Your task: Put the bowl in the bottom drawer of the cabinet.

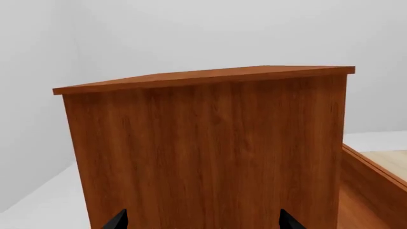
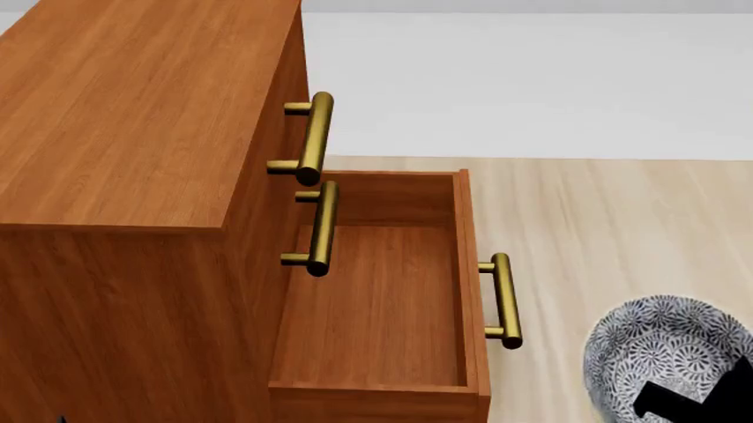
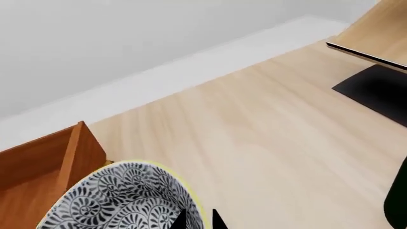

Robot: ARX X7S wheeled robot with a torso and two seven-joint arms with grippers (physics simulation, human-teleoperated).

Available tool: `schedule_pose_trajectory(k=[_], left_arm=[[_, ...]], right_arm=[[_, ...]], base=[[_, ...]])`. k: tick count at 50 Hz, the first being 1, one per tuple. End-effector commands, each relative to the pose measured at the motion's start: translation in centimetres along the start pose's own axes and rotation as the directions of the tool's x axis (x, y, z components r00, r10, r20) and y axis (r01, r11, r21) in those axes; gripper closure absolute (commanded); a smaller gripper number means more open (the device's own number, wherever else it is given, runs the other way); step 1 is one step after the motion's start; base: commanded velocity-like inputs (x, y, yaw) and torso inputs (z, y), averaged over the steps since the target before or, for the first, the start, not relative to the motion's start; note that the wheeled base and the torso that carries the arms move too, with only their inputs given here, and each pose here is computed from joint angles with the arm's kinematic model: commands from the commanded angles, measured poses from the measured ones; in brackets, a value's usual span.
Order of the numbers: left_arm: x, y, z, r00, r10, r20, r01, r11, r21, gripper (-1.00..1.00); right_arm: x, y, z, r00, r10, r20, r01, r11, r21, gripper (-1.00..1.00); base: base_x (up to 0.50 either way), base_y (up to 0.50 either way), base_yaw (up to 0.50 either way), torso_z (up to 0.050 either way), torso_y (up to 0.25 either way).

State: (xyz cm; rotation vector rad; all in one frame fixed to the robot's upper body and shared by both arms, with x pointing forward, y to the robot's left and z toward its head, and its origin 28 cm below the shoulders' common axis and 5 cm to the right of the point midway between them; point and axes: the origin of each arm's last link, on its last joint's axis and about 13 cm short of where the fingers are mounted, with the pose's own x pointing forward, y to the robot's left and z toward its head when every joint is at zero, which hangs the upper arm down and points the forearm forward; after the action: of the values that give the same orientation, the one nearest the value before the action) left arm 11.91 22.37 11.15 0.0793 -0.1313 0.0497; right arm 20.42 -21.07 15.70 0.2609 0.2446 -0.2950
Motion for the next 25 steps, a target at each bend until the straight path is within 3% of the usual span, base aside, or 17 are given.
schedule_pose_trajectory(k=[1,25], left_arm=[[0.0,0.0,0.0,1.000,-0.001,0.000,0.001,1.000,-0.002,-1.00],[0.1,0.1,0.1,1.000,0.004,0.001,-0.004,1.000,-0.004,-1.00]], right_arm=[[-0.6,0.9,1.5,0.998,0.025,0.063,-0.025,1.000,0.003,1.00],[-0.3,4.7,6.0,0.986,0.111,0.126,-0.107,0.994,-0.032,1.00]], base=[[0.00,0.00,0.00,0.000,0.000],[0.00,0.00,0.00,0.000,0.000]])
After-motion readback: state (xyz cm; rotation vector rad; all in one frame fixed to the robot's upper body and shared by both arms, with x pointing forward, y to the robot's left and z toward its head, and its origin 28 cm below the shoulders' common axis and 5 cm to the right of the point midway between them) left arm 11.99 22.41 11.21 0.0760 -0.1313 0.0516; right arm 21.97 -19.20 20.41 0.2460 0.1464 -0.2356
